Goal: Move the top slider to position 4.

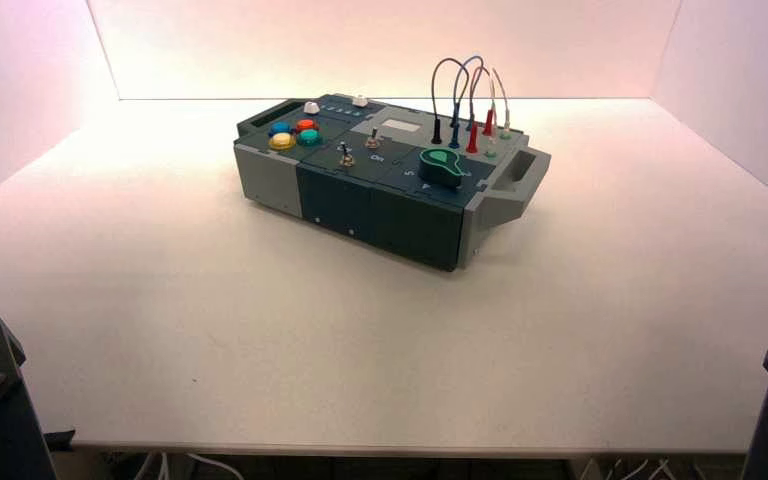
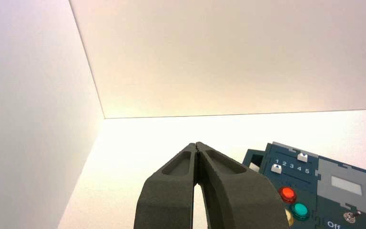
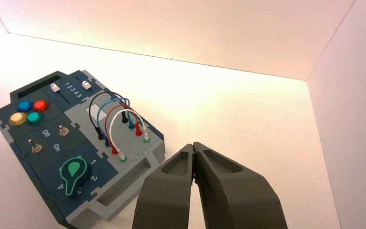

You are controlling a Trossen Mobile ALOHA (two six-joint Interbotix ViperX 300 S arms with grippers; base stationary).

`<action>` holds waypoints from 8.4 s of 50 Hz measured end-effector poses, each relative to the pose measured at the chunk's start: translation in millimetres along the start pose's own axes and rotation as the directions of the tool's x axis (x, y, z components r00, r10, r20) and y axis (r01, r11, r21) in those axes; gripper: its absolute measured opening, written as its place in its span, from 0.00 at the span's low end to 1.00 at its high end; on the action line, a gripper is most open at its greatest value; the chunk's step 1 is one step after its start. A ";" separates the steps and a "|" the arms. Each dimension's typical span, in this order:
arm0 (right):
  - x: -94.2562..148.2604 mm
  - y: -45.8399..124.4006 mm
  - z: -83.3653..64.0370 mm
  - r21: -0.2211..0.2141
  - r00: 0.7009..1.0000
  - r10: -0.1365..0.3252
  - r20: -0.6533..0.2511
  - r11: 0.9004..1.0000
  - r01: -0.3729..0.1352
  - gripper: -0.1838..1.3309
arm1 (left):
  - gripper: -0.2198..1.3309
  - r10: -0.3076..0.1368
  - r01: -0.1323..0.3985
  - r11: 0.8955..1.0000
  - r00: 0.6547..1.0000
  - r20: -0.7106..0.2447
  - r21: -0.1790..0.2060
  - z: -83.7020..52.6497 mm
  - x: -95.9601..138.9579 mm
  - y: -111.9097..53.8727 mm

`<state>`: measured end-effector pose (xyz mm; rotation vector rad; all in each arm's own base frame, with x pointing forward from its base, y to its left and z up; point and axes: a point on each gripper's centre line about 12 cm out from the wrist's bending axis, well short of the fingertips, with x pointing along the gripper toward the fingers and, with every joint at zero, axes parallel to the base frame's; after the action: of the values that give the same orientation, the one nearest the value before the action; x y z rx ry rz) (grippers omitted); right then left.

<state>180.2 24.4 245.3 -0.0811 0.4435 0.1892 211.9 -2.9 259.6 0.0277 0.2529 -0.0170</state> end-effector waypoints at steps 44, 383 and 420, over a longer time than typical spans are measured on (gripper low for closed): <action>-0.2 10.4 3.2 0.040 0.983 0.103 -0.155 0.994 -0.098 0.03 | 0.03 -0.179 0.192 0.981 0.960 -0.214 0.041 18.1 27.8 -42.7; 88.1 57.0 4.7 -0.042 0.854 0.281 -0.438 0.942 -0.332 0.03 | 0.03 -0.254 0.577 0.816 0.420 -0.872 0.041 -69.1 303.7 -238.7; 87.7 57.0 3.7 -0.042 0.853 0.281 -0.440 0.942 -0.332 0.03 | 0.04 -0.244 0.585 0.810 0.401 -0.883 0.042 -59.0 302.2 -238.9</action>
<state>248.1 95.0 208.5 -0.1687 0.8886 0.5210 484.8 -244.0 120.8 0.3458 1.2832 -0.5989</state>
